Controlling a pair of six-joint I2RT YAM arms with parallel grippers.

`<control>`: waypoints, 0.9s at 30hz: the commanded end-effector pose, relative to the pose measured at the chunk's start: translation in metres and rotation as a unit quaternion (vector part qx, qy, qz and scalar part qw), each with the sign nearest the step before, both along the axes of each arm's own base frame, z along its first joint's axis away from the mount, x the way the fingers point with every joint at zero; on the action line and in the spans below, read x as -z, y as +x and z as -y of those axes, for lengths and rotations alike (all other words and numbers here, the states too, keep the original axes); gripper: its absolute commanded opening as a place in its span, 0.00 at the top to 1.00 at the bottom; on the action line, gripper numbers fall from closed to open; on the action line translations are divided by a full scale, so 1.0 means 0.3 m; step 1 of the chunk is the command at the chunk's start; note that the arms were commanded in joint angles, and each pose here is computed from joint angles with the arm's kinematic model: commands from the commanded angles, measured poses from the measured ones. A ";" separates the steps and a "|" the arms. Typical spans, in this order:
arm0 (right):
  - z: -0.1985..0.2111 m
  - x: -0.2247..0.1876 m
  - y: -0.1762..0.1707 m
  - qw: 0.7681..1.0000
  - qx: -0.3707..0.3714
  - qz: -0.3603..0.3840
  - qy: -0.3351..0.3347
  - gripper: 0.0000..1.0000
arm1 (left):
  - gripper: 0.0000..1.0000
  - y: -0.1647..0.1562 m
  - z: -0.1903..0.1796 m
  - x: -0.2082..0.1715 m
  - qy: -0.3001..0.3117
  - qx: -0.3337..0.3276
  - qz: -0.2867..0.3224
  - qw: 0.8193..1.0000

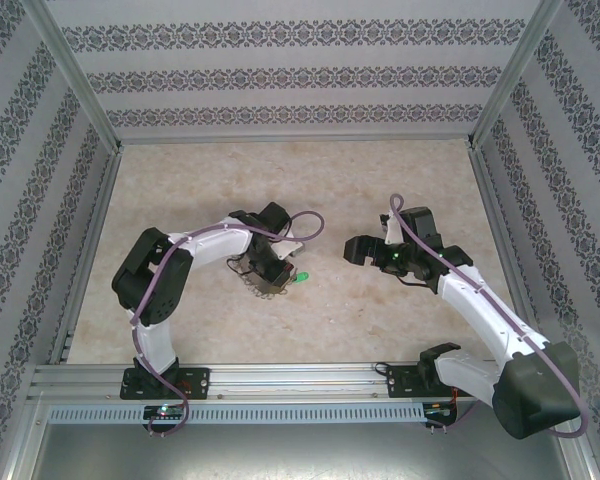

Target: Put the keys on the keyring

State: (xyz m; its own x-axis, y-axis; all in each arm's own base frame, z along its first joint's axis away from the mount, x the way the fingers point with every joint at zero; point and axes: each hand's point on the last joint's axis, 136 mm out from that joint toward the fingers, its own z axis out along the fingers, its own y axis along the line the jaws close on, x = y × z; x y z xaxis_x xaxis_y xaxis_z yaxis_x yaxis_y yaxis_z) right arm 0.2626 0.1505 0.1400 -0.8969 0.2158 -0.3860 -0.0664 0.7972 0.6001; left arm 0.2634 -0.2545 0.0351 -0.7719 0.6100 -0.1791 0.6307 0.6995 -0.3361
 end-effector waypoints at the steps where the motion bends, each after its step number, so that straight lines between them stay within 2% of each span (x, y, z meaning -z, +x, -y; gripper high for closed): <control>1: 0.022 -0.017 -0.002 1.000 0.002 0.012 -0.007 0.02 | 1.00 -0.018 0.040 -0.089 -0.045 -0.006 0.007 0.999; 7: 0.017 -0.057 0.013 0.999 -0.008 0.030 0.007 0.02 | 1.00 -0.028 0.068 -0.195 -0.092 -0.012 0.018 0.996; 14: -0.057 -0.194 0.039 0.993 -0.058 0.085 0.065 0.02 | 1.00 0.001 0.111 -0.423 -0.187 -0.013 0.057 0.981; 21: -0.141 -0.440 0.059 0.969 -0.120 0.165 0.140 0.02 | 1.00 0.067 0.127 -0.719 -0.285 -0.015 0.145 0.947; 27: -0.206 -0.653 0.056 0.943 -0.173 0.219 0.181 0.05 | 1.00 0.112 0.129 -0.948 -0.332 -0.015 0.215 0.918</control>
State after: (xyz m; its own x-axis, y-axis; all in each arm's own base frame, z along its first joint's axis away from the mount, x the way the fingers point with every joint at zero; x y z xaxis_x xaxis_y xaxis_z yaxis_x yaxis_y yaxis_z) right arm 0.2853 0.1975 0.2956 -0.7582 0.1586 -0.6324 -0.4761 0.5281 0.7032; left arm 0.2891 -0.2889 0.2660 -0.6411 0.3215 -0.6968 0.7395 0.5016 -0.4489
